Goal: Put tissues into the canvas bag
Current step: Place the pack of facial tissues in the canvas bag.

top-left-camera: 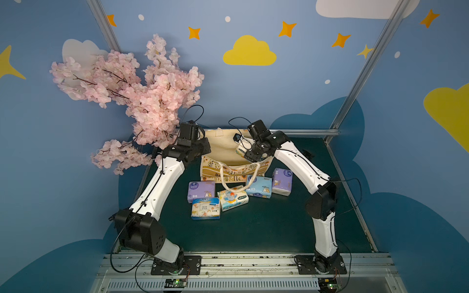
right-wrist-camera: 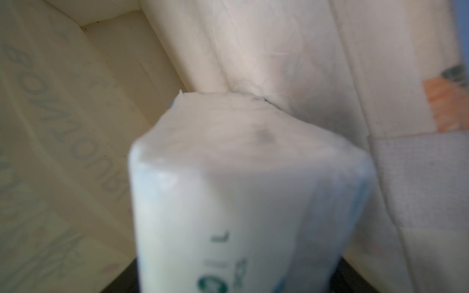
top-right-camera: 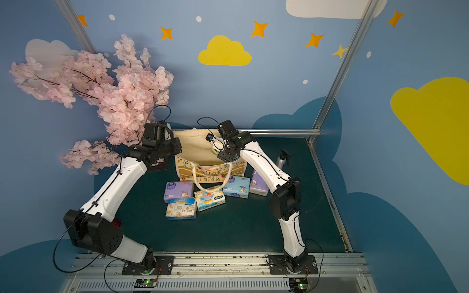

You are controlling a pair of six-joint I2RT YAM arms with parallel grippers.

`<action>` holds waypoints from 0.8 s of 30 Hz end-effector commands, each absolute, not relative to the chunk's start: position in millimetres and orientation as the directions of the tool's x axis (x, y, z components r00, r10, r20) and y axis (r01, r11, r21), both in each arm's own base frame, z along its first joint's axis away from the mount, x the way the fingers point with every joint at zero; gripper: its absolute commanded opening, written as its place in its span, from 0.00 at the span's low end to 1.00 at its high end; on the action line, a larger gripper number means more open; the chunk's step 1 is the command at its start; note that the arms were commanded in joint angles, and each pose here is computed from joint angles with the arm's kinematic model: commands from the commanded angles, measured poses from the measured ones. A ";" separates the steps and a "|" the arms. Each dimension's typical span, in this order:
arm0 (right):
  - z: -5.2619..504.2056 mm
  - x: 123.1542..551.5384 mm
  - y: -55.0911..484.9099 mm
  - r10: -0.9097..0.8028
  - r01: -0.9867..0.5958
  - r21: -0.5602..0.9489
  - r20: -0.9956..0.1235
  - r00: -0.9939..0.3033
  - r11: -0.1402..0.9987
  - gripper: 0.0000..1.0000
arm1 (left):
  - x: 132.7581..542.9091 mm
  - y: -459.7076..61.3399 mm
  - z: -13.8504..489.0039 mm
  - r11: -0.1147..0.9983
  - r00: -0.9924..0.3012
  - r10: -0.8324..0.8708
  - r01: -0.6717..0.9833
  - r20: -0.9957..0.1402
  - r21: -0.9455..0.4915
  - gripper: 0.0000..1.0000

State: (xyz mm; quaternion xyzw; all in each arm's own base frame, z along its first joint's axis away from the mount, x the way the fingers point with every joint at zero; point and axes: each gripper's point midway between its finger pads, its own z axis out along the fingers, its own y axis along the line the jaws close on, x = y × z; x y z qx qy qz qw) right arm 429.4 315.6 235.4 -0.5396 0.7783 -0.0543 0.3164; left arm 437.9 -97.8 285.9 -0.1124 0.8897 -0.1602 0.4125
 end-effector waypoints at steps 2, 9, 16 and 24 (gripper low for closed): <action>246.3 437.1 302.2 -0.871 -0.765 -0.463 -0.418 -0.257 0.448 0.82 | 439.3 -97.4 308.9 0.866 -0.577 -0.426 -0.037 -0.697 -0.499 0.04; 297.3 421.2 315.8 -0.789 -0.762 -0.429 -0.591 -0.170 0.485 0.87 | 438.3 -94.6 303.9 0.875 -0.607 -0.403 -0.034 -0.685 -0.484 0.04; 266.9 386.5 326.0 -0.848 -0.866 -0.391 -0.526 -0.068 0.312 0.84 | 438.1 -94.4 315.0 0.810 -0.558 -0.484 0.005 -0.674 -0.586 0.04; 260.8 398.1 317.6 -0.881 -0.830 -0.458 -0.467 -0.080 0.318 0.81 | 443.4 -89.9 307.4 0.825 -0.564 -0.477 -0.022 -0.674 -0.565 0.04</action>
